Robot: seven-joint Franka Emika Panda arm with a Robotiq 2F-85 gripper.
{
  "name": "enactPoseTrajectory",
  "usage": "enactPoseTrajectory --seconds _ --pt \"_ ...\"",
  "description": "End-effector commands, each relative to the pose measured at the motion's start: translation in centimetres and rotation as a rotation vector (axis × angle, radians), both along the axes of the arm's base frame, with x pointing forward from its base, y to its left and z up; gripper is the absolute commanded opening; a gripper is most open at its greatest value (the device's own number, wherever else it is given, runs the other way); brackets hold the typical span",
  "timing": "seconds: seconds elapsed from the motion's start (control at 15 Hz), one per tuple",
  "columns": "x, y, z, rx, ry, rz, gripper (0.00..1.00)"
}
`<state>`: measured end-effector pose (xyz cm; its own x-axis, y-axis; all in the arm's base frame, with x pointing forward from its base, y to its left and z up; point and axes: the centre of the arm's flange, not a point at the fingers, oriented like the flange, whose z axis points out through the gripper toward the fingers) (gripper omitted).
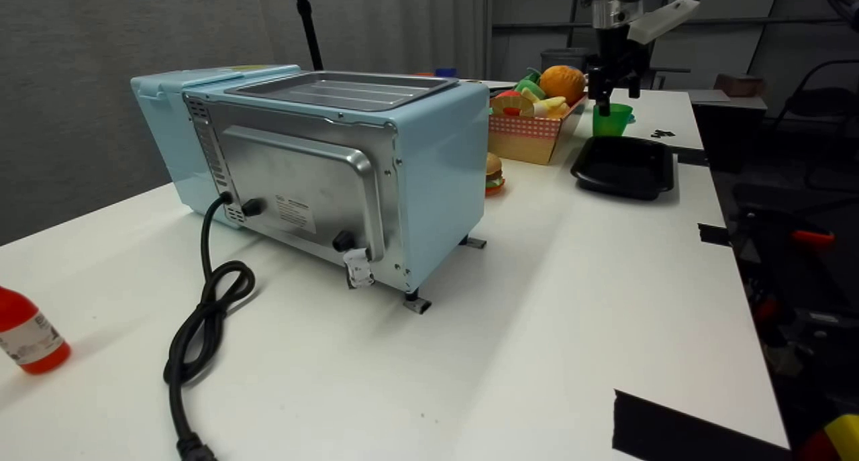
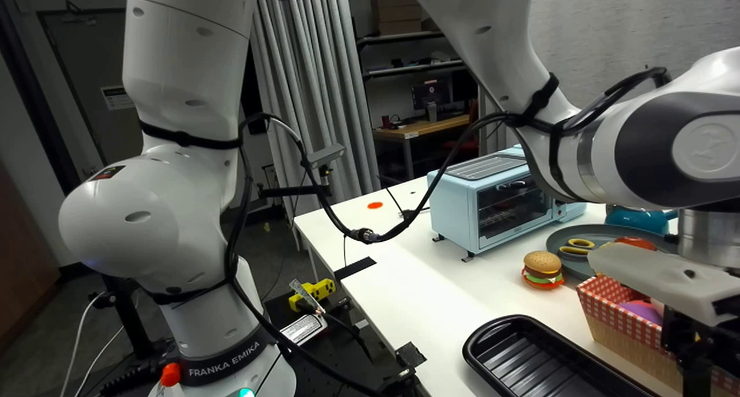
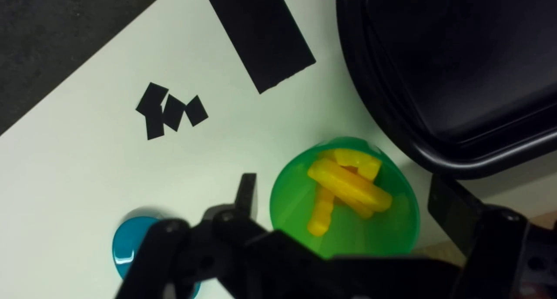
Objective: Pour the contents of the green cup into the brown box
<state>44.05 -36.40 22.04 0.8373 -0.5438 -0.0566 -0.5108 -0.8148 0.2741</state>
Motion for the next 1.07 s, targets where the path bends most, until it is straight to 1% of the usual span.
enactPoseTrajectory --seconds 0.0,1.0 --pt "-0.1 -0.6 -0.5 0.015 0.015 0.001 1.00" --pt "0.8 -1.1 -2.2 0.010 0.030 0.000 1.00"
